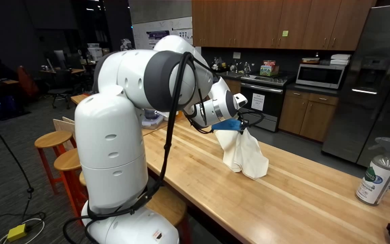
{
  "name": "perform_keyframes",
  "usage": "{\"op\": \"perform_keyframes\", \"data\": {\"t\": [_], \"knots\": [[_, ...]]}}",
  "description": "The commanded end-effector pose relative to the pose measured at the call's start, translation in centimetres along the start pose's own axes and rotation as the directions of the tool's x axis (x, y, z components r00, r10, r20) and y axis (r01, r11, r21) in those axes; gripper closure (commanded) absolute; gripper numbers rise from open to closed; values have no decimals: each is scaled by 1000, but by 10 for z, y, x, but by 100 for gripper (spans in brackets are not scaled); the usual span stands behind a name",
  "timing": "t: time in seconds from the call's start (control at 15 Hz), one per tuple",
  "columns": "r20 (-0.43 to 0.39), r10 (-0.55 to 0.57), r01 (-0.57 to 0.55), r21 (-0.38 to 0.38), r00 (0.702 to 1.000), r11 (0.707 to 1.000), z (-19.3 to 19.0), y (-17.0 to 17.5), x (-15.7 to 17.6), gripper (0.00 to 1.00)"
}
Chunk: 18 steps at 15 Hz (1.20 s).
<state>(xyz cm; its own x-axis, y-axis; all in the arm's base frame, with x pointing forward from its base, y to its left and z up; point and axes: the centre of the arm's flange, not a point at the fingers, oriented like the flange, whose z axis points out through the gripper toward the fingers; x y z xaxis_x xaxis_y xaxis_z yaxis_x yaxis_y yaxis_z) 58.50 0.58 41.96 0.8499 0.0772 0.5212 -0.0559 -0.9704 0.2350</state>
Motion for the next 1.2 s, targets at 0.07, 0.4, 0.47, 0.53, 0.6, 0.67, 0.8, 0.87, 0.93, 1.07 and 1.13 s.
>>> {"op": "perform_keyframes", "data": {"t": [0.07,0.4,0.47,0.53,0.6,0.67,0.8,0.87,0.93,1.07,1.13], "knots": [[-15,3,-3,-12,1000,1000,-1,3,-1,95],[-20,5,-5,-13,1000,1000,-3,5,-1,95],[-20,5,-5,-13,1000,1000,-3,5,-1,95],[-20,5,-5,-13,1000,1000,-3,5,-1,95],[-20,5,-5,-13,1000,1000,-3,5,-1,95],[-20,5,-5,-13,1000,1000,-3,5,-1,95],[-20,5,-5,-13,1000,1000,-3,5,-1,95],[-20,5,-5,-13,1000,1000,-3,5,-1,95],[-20,5,-5,-13,1000,1000,-3,5,-1,95],[-20,5,-5,-13,1000,1000,-3,5,-1,95],[-20,5,-5,-13,1000,1000,-3,5,-1,95]]}}
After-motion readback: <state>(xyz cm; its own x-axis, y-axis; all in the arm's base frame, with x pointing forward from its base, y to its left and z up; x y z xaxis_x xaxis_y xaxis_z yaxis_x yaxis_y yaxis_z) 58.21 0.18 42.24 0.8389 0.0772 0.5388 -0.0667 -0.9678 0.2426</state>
